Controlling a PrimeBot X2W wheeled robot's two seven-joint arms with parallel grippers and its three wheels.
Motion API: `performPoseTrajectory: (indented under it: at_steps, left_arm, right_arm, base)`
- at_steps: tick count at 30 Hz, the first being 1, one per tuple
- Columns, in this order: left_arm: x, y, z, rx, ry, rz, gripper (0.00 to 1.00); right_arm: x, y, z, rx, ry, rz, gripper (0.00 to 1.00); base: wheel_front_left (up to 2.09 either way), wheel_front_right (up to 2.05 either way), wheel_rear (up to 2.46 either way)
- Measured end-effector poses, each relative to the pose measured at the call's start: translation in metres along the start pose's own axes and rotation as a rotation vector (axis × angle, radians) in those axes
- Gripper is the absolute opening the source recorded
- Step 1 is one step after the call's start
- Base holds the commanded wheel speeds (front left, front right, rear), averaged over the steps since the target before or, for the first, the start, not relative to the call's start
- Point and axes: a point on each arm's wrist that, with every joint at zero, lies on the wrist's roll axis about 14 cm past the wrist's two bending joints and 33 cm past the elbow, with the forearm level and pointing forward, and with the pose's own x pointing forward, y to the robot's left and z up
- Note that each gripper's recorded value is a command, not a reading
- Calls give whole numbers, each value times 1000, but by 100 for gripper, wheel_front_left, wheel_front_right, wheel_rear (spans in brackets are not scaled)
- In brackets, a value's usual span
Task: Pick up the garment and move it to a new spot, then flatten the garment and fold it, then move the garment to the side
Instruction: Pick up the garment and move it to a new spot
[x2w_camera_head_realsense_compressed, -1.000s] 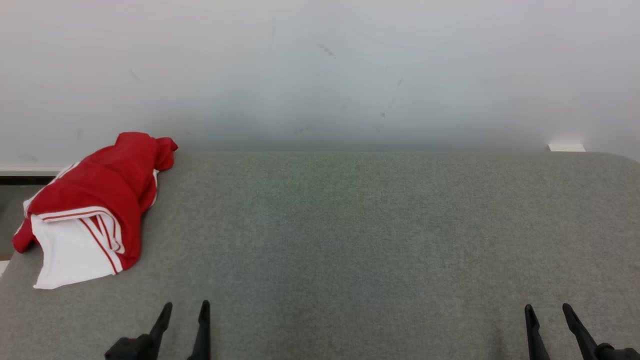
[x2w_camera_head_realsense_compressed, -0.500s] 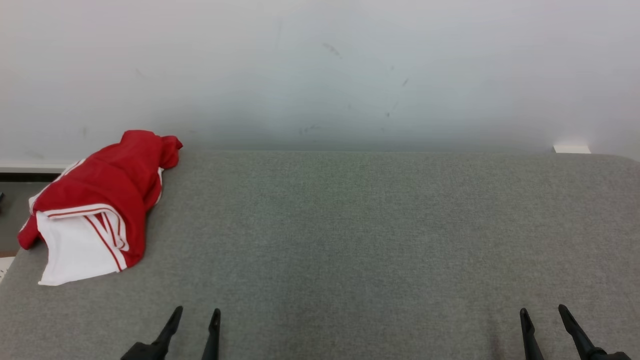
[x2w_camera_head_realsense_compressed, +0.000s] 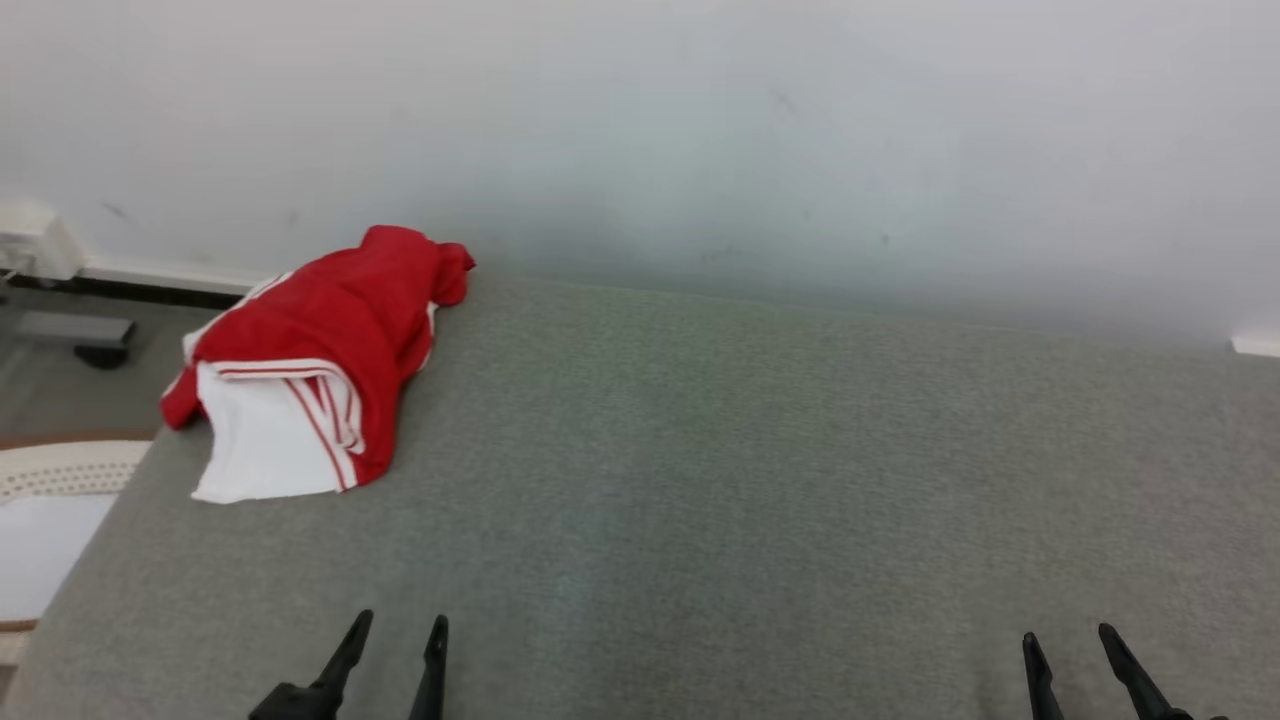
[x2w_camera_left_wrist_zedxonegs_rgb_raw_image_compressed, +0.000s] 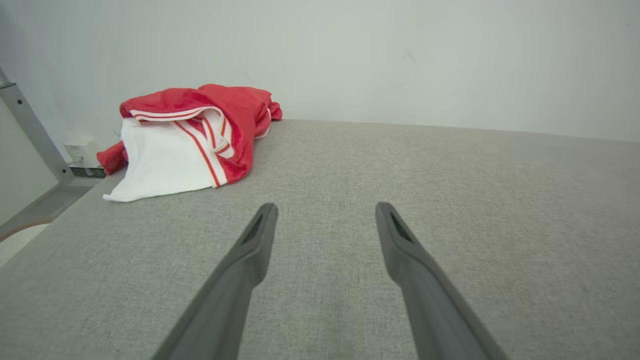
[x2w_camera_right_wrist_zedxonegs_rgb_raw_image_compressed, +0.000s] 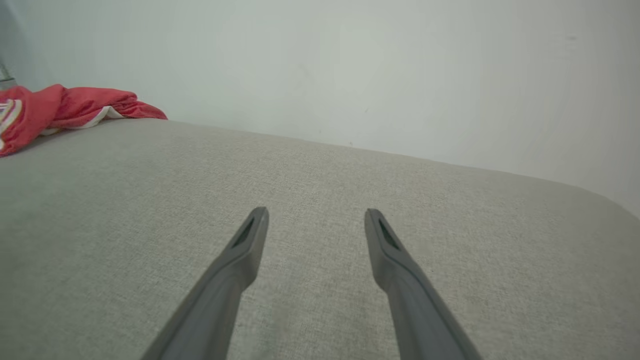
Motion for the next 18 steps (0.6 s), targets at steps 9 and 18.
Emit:
performPoseTrajectory:
  at_steps: [9,18]
  left_arm:
    - [-40,52,-6,-11,15,180,100]
    - [-43,79,-2,-55,2,283,100]
  right_arm:
    - [30,67,-2,1,13,210,100]
    - [49,95,-8,13,26,302,100]
  base:
    - [0,0,0]
    - [0,0,0]
